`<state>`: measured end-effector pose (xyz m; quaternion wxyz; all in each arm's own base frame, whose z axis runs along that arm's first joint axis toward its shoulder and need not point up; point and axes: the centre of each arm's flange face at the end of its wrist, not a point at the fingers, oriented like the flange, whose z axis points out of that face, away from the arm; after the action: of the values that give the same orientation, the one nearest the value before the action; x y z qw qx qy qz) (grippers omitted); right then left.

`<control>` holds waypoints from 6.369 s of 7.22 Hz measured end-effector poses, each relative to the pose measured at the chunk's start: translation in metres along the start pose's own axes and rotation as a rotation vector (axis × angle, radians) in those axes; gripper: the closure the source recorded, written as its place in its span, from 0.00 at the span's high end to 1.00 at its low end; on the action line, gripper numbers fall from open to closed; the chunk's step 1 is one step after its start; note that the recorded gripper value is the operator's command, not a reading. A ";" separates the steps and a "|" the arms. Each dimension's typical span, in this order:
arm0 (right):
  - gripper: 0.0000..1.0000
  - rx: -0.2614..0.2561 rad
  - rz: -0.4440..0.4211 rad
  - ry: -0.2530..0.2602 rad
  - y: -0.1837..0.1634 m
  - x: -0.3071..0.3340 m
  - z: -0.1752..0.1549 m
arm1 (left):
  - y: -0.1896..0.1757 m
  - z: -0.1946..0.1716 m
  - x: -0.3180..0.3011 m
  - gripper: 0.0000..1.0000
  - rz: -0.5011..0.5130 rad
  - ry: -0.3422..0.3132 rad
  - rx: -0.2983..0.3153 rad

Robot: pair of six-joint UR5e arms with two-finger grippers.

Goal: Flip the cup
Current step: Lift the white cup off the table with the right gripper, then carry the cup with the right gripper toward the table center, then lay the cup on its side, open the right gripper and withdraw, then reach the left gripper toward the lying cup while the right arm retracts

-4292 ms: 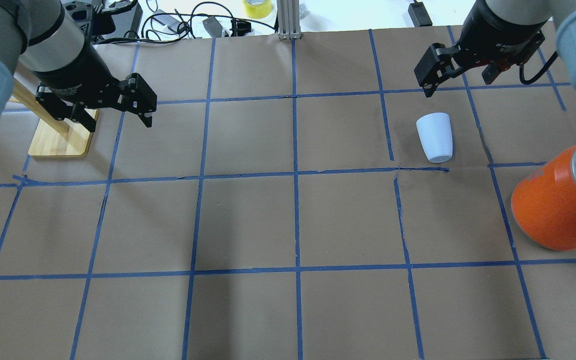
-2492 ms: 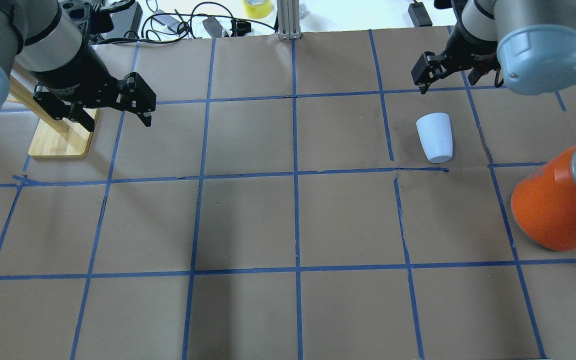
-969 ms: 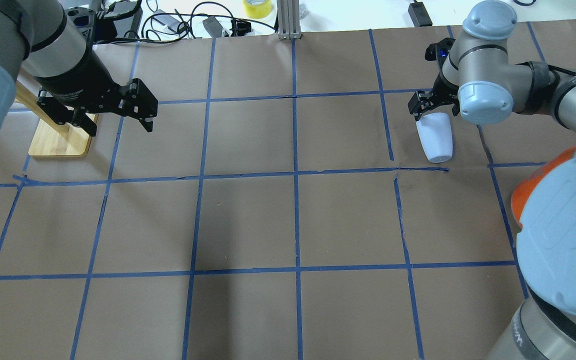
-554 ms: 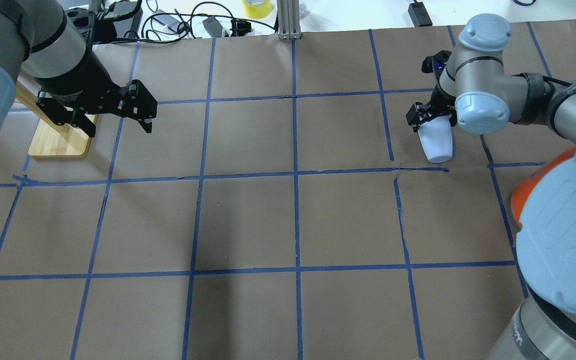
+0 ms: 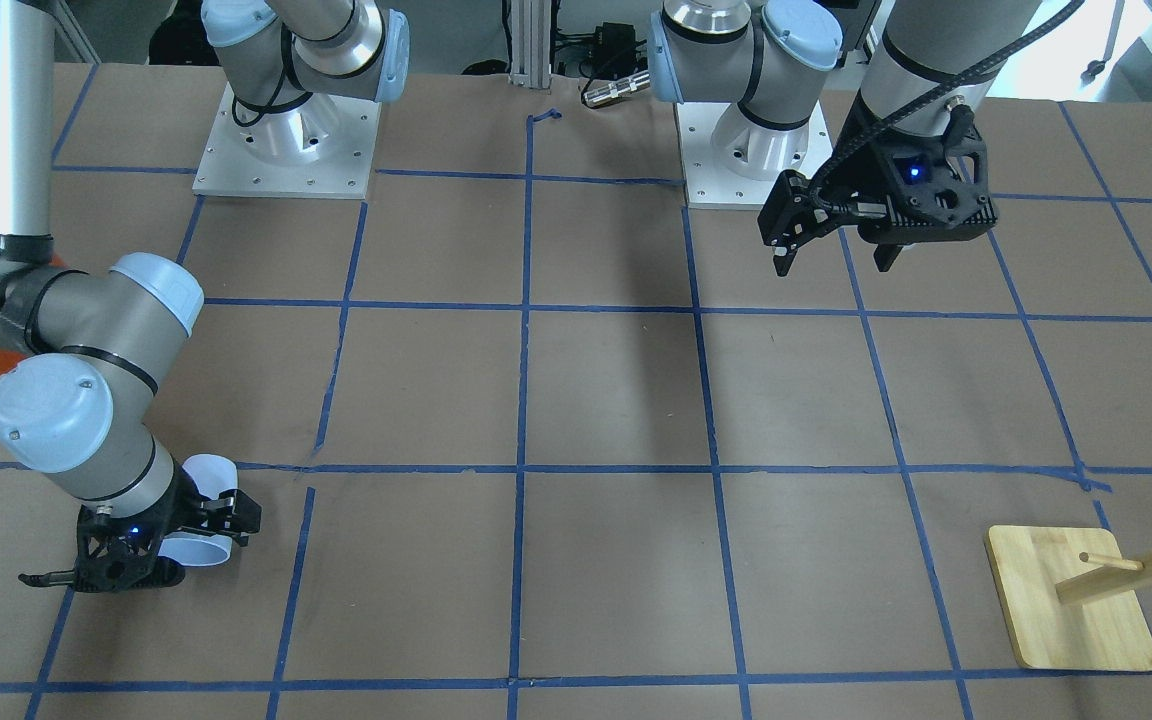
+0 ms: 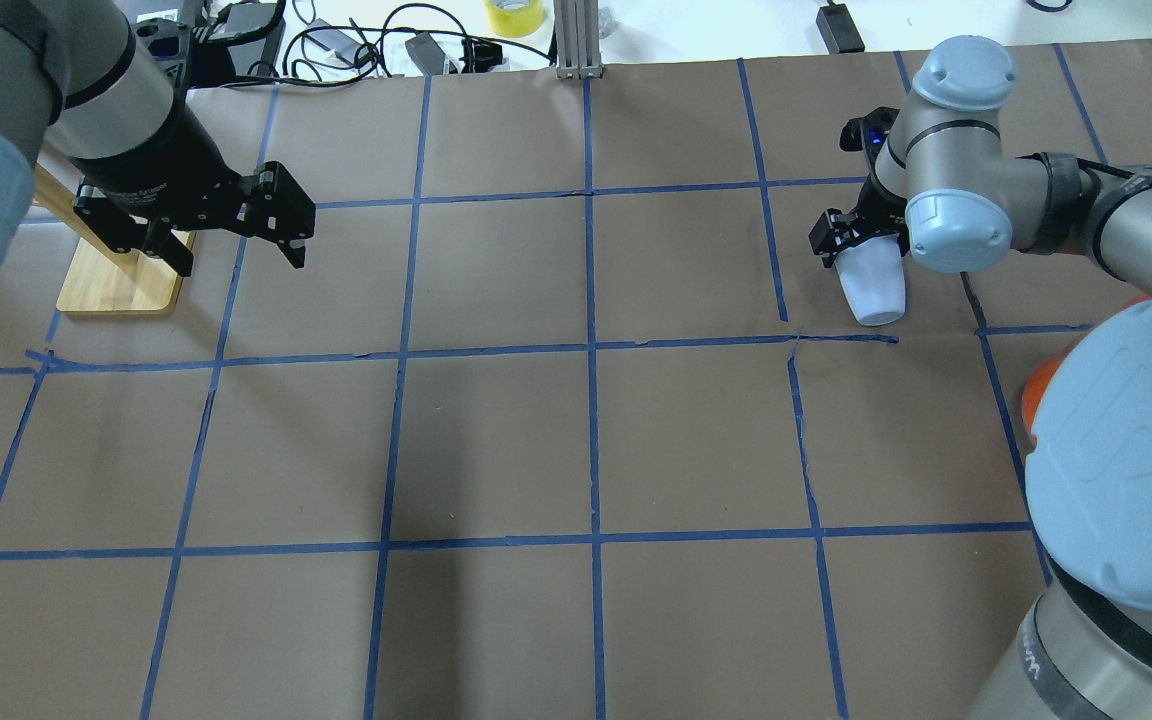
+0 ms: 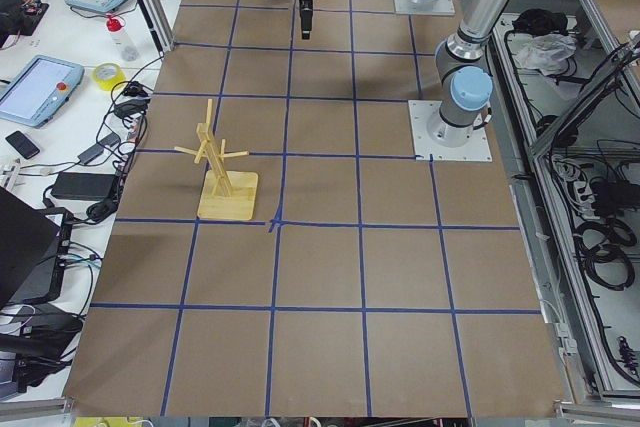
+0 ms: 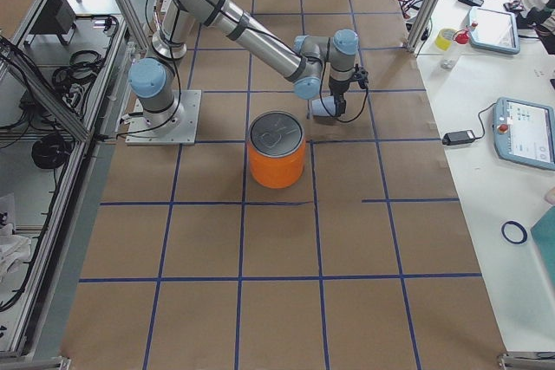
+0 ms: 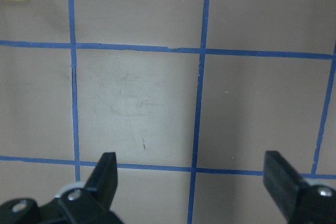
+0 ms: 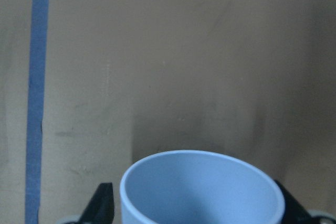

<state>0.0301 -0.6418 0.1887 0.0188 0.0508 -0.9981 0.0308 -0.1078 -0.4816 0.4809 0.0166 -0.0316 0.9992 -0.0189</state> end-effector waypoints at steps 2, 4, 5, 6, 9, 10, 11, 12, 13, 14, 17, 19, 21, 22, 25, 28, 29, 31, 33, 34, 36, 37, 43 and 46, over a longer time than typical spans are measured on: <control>0.83 -0.002 -0.001 0.003 0.003 0.000 0.004 | 0.000 0.000 0.000 1.00 -0.001 0.000 0.002; 0.44 0.002 -0.001 0.004 0.003 -0.001 0.005 | -0.001 -0.002 -0.001 1.00 -0.004 0.000 0.008; 0.33 0.001 -0.002 0.006 0.003 0.000 0.005 | -0.002 -0.002 -0.001 1.00 -0.005 0.000 0.012; 0.25 0.002 -0.002 0.008 0.003 0.000 0.005 | -0.002 -0.003 -0.002 1.00 -0.005 0.000 0.016; 0.13 0.038 -0.045 0.000 0.000 -0.010 -0.016 | -0.004 -0.007 -0.002 1.00 -0.003 0.000 0.032; 0.07 0.059 -0.077 -0.008 0.000 -0.020 -0.032 | -0.005 -0.008 -0.004 1.00 -0.005 0.000 0.038; 0.04 0.081 -0.127 -0.011 0.001 -0.037 -0.048 | -0.007 -0.009 -0.008 1.00 -0.014 0.000 0.041; 0.00 0.101 -0.205 -0.009 0.001 -0.071 -0.059 | -0.008 -0.009 -0.014 1.00 -0.025 -0.001 0.042; 0.00 0.118 -0.309 -0.001 0.003 -0.115 -0.067 | -0.009 -0.009 -0.017 1.00 -0.032 -0.001 0.045; 0.00 0.129 -0.428 0.001 0.008 -0.159 -0.072 | -0.010 -0.010 -0.019 1.00 -0.034 -0.005 0.049; 0.00 0.186 -0.886 0.006 0.036 -0.276 -0.082 | -0.014 -0.010 -0.039 1.00 -0.025 -0.040 0.050; 0.00 0.217 -1.177 0.006 0.044 -0.333 -0.079 | -0.018 -0.009 -0.059 1.00 -0.053 -0.042 0.047; 0.00 0.222 -1.396 0.017 0.051 -0.373 -0.058 | -0.018 -0.007 -0.069 1.00 -0.056 -0.041 0.042; 0.01 0.233 -1.448 0.023 0.052 -0.383 -0.048 | -0.018 -0.007 -0.070 1.00 -0.054 -0.041 0.039; 0.16 0.234 -1.477 0.015 0.053 -0.394 -0.031 | -0.016 -0.006 -0.073 1.00 -0.055 -0.043 0.032; 0.67 0.213 -1.444 0.002 0.056 -0.400 -0.016 | -0.014 -0.009 -0.075 1.00 -0.052 -0.051 0.018; 0.91 0.216 -1.444 0.002 0.055 -0.401 -0.014 | -0.012 -0.009 -0.076 1.00 -0.048 -0.067 0.002; 1.00 0.228 -1.442 0.006 0.054 -0.402 -0.014 | -0.009 -0.007 -0.077 1.00 -0.043 -0.092 -0.027; 1.00 0.230 -1.439 0.006 0.054 -0.402 -0.013 | -0.012 0.003 -0.079 1.00 -0.043 -0.095 -0.049; 1.00 0.232 -1.438 0.006 0.054 -0.402 -0.015 | -0.016 0.010 -0.079 1.00 -0.041 -0.091 -0.057; 1.00 0.248 -1.434 0.014 0.054 -0.400 -0.030 | -0.022 0.016 -0.080 1.00 -0.041 -0.092 -0.055; 0.99 0.260 -1.428 0.019 0.054 -0.397 -0.048 | -0.024 0.018 -0.080 1.00 -0.030 -0.091 -0.055; 1.00 0.335 -1.144 -0.004 0.042 -0.278 -0.195 | -0.059 0.062 -0.038 1.00 -0.019 0.044 0.002; 1.00 0.424 -0.946 0.040 0.036 -0.169 -0.264 | -0.089 0.135 0.022 1.00 -0.039 0.168 0.014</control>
<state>0.2037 -0.5724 0.4431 0.0390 0.4986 -0.8372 0.2213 -0.1196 -0.5771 0.3486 -0.0674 -0.0493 0.9961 -0.0290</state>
